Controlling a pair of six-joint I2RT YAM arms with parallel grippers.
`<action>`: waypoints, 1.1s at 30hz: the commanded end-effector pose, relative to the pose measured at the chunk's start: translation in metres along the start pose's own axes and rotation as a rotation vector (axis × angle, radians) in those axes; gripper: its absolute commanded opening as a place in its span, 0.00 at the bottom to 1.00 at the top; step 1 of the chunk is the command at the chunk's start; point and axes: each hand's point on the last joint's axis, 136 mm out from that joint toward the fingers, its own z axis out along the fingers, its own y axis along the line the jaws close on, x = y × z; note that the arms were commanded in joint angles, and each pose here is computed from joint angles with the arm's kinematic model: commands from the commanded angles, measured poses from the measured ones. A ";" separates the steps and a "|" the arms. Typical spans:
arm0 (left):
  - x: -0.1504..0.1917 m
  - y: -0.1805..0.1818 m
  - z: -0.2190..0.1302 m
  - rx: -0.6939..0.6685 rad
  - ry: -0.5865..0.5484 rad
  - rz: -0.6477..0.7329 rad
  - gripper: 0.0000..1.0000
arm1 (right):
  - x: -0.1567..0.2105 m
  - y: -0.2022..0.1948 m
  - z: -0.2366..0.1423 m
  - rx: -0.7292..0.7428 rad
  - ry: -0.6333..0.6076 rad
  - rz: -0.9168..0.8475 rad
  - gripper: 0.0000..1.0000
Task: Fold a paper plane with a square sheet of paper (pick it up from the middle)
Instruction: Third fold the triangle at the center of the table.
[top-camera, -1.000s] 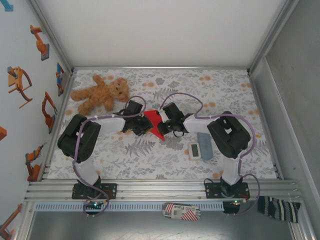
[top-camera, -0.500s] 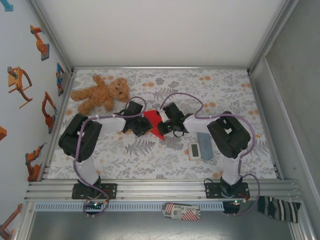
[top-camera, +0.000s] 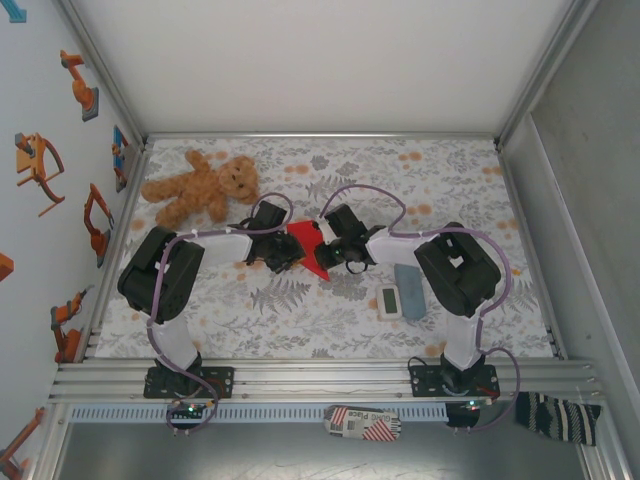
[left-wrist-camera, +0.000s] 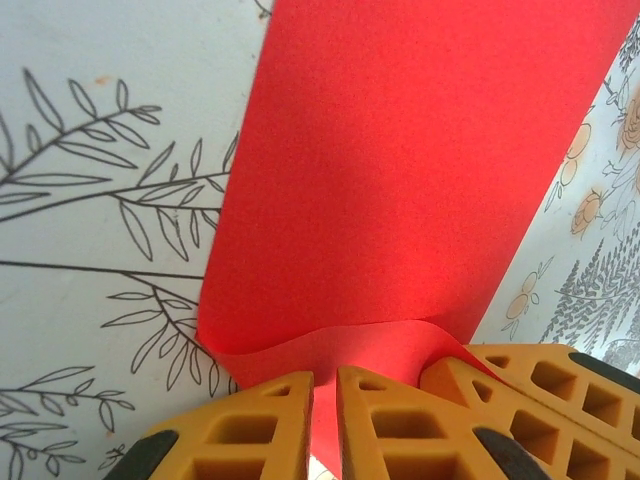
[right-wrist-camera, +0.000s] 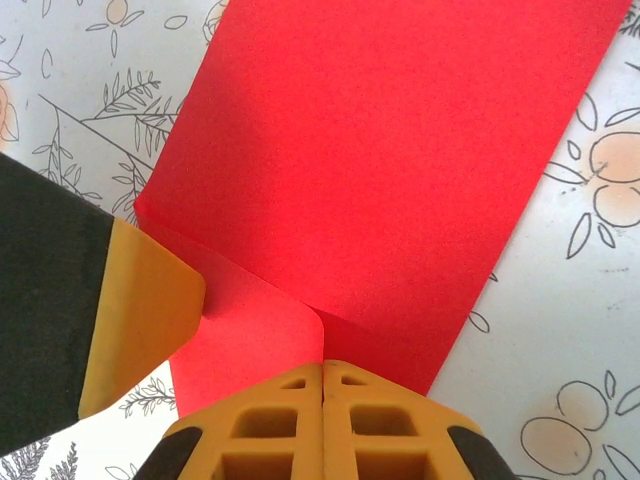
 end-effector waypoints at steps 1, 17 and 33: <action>0.008 0.033 0.007 -0.135 0.024 -0.052 0.16 | -0.013 -0.004 -0.016 0.039 -0.021 0.051 0.10; 0.007 0.025 0.009 -0.115 0.036 -0.038 0.16 | -0.017 0.018 -0.066 -0.117 -0.058 0.113 0.15; 0.007 0.021 0.009 -0.111 0.047 -0.026 0.15 | 0.008 0.055 -0.027 -0.291 0.127 0.122 0.00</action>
